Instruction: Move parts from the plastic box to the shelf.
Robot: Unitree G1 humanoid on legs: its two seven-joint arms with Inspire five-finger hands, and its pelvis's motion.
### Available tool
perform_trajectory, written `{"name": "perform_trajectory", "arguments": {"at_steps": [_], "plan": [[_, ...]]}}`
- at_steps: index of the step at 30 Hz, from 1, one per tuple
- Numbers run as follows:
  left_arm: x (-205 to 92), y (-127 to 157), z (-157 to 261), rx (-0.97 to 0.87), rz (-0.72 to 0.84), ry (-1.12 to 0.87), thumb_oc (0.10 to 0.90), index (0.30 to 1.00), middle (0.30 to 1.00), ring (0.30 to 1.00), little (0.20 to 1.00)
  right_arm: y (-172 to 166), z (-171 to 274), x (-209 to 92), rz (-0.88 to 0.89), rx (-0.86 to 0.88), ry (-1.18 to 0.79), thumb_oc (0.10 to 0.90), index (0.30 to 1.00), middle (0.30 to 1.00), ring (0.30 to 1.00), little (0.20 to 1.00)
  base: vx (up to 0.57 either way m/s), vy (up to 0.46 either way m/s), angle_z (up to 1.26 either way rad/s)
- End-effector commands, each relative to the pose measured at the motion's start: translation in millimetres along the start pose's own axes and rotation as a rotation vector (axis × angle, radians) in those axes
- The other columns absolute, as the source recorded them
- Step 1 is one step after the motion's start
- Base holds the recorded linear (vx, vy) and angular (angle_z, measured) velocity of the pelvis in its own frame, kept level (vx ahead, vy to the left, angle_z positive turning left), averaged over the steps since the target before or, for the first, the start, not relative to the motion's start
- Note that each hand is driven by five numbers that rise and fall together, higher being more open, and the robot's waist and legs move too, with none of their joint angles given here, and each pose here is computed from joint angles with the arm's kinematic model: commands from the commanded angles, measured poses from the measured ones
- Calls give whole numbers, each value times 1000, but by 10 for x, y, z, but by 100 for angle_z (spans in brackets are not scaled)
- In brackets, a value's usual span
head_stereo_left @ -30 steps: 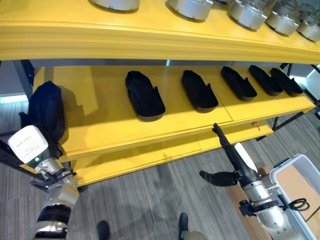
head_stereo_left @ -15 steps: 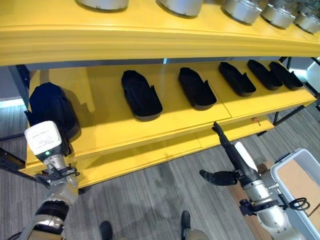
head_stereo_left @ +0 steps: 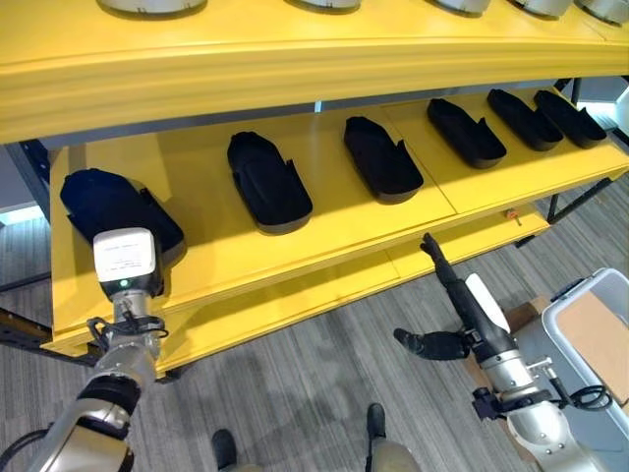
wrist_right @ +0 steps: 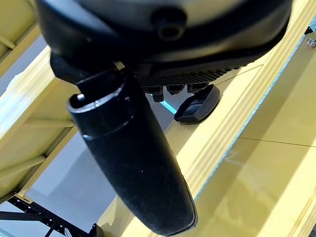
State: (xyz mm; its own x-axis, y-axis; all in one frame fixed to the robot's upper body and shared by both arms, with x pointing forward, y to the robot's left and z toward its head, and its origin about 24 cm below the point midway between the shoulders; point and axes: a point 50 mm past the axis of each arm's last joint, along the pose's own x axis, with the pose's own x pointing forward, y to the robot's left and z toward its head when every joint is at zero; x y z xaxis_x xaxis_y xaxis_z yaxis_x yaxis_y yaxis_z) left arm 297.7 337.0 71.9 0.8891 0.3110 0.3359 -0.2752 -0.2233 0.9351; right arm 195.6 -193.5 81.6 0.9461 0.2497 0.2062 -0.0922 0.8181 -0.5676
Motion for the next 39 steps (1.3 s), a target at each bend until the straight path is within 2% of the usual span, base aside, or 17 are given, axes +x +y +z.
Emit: {"name": "perform_trajectory", "arguments": {"at_steps": [1,8,14,15,16,17,27,32,39], "plan": [[332,318,-152,70,93,21,400,300,300,300,300,-290,513,229,-133,18,-332,900,1000,1000,1000,1000,0,0,0],[270,237,-312,133,18,34,400,300,300,300,300,-282,514,226,-118,23,-337,900,1000,1000,1000,1000,0,0,0],[282,290,-405,214,-9,-25,400,300,300,300,300,-294,500,234,-117,26,-333,900,1000,1000,1000,1000,0,0,0],[297,322,-405,235,-4,-51,467,393,393,393,393,-295,495,231,-116,26,-330,900,1000,1000,1000,1000,0,0,0],[311,345,-409,247,-2,-63,776,827,827,827,827,-295,493,236,-115,25,-330,900,1000,1000,1000,1000,0,0,0],[323,355,-401,254,-3,-71,900,1000,1000,1000,1000,-295,488,241,-116,25,-328,900,1000,1000,1000,1000,0,0,0],[306,484,-232,95,37,-133,900,1000,1000,1000,1000,-372,405,194,-156,-4,-263,900,1000,1000,1000,1000,0,0,0],[250,621,-272,174,55,-237,900,1000,1000,1000,1000,-393,361,186,-161,-5,-234,900,1000,1000,1000,1000,26,5,5],[188,737,-384,251,67,-276,900,1000,1000,1000,1000,-413,329,178,-170,-7,-212,900,1000,1000,1000,1000,15,3,10]]}}
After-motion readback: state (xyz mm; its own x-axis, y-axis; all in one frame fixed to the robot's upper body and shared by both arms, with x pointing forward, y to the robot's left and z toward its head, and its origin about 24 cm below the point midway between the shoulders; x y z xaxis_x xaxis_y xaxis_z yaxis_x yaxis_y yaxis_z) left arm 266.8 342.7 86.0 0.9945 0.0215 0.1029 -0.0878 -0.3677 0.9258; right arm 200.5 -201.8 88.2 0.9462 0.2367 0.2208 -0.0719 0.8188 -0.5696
